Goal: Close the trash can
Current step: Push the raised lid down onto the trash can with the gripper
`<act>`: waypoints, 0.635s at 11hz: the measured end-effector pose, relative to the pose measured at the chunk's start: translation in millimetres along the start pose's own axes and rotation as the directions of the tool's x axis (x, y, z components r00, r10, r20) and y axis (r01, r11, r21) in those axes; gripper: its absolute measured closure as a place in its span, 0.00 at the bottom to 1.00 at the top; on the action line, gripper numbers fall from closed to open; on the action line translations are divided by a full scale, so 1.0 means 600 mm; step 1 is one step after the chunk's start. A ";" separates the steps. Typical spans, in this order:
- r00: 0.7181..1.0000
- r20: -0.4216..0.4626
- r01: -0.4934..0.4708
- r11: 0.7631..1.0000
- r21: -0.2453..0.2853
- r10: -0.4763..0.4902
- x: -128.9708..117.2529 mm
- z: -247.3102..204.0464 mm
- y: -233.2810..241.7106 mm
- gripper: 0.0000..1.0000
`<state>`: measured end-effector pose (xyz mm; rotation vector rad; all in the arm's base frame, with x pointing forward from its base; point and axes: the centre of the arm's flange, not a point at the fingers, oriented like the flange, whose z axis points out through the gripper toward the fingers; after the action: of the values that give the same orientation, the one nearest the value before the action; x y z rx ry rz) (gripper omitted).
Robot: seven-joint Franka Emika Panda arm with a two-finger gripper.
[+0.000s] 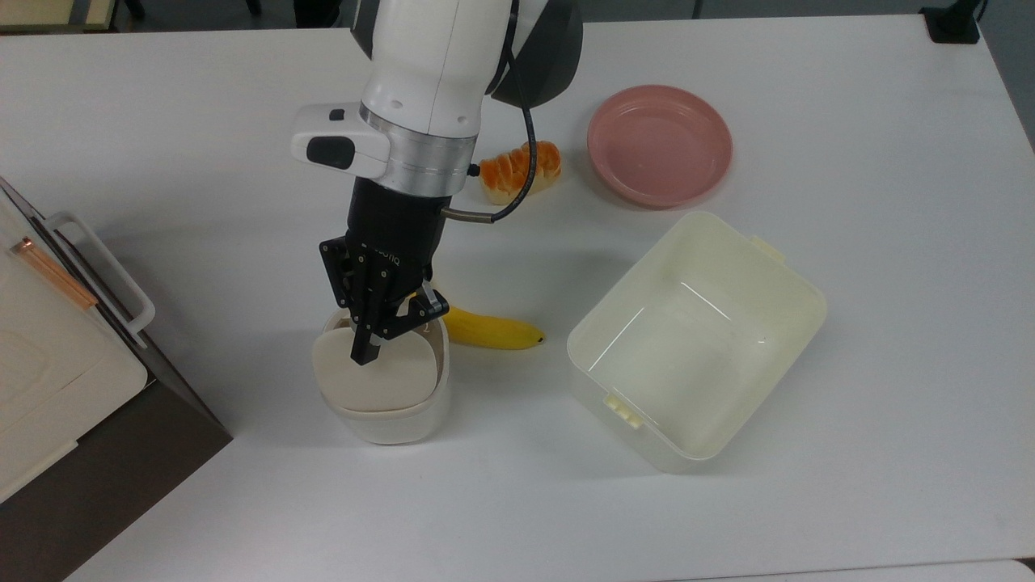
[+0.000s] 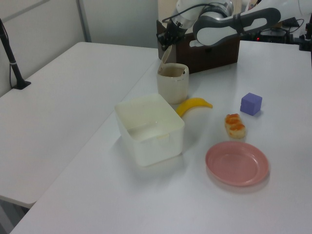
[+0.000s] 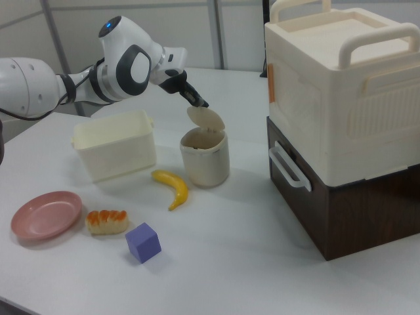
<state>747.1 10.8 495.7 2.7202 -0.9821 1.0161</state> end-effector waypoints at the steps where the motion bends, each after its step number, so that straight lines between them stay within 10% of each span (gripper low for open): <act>1: 1.000 0.020 0.025 1.000 -0.019 -0.024 -0.004 0.005 0.005 0.99; 7: 0.959 0.198 0.223 0.969 -0.101 -0.200 -0.040 0.011 0.017 0.99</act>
<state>731.0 14.0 474.5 2.7799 -0.7254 0.6527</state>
